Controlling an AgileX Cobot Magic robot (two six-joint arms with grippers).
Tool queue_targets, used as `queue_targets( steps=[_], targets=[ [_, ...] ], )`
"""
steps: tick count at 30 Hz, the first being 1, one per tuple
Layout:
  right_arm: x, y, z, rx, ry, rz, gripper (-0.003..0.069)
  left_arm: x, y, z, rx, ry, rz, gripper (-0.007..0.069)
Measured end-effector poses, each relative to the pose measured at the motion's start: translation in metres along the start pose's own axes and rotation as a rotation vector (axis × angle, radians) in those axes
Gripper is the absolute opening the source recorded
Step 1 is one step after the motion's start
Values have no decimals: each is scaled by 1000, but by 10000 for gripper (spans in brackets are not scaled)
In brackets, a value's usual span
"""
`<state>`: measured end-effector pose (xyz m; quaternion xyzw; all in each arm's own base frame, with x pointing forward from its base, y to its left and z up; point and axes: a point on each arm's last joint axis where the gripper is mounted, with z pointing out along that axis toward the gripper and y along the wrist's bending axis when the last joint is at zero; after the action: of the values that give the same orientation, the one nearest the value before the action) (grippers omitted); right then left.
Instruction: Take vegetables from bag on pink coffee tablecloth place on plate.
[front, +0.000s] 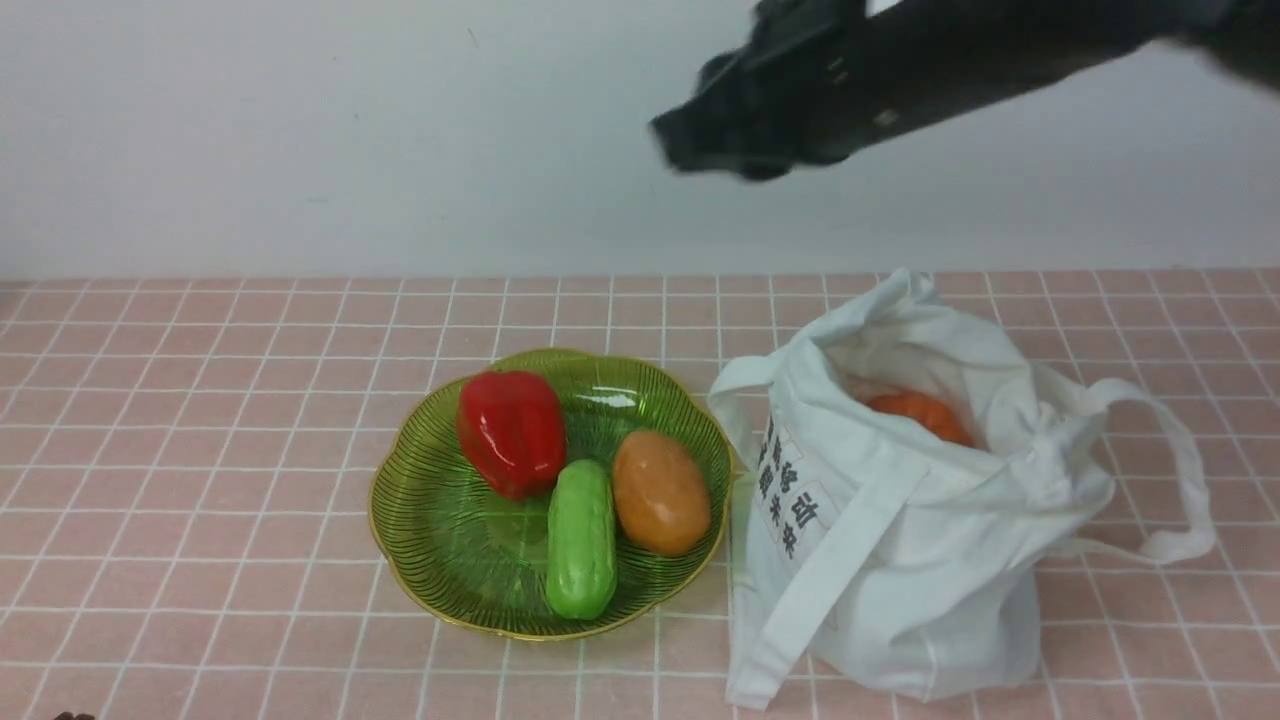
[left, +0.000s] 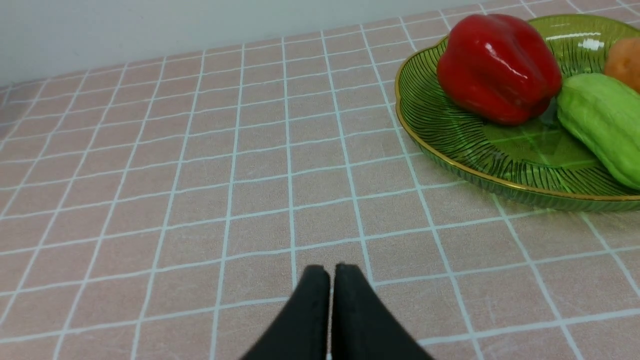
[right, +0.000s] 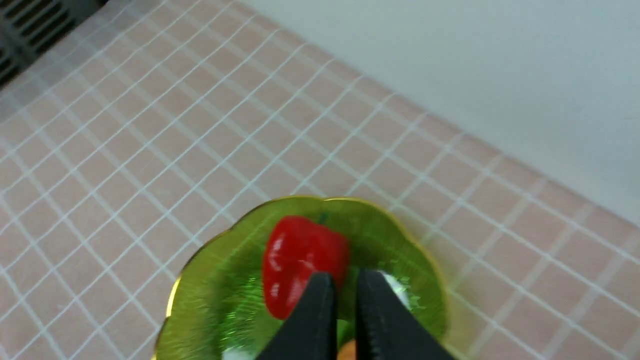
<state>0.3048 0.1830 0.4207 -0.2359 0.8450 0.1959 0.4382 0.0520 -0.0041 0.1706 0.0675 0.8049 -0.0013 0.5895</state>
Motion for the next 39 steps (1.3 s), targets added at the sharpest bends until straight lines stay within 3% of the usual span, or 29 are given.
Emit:
queue_targets(
  steps=[3, 7, 10, 12, 15, 16, 21, 23, 39],
  targets=[
    [-11, -14, -91, 143, -129, 37, -10, 0, 0, 0, 0, 0, 0, -5],
    [-1, -4, -196, 251, -326, 46, -12, 0, 0, 0, 0, 0, 0, -5],
    [37, 10, -267, 285, -497, 63, -12, 0, 0, 0, 0, 0, 0, -5],
    [56, 12, -282, 294, -542, 68, -12, 0, 0, 0, 0, 0, 0, -5],
    [141, 24, -331, 288, -807, 73, -12, 0, 0, 0, 0, 0, 0, -5],
    [143, 22, -326, 291, -791, 73, -12, 0, 0, 0, 0, 0, 0, -5],
    [234, 23, -321, 245, -984, 84, -12, 0, 0, 0, 0, 0, 0, -5],
    [246, 20, -305, 235, -987, 81, -12, 0, 0, 0, 0, 0, 0, -5],
    [255, 12, -276, 286, -944, 25, -10, 0, 0, 0, 1, 0, -2, -5]
  ],
)
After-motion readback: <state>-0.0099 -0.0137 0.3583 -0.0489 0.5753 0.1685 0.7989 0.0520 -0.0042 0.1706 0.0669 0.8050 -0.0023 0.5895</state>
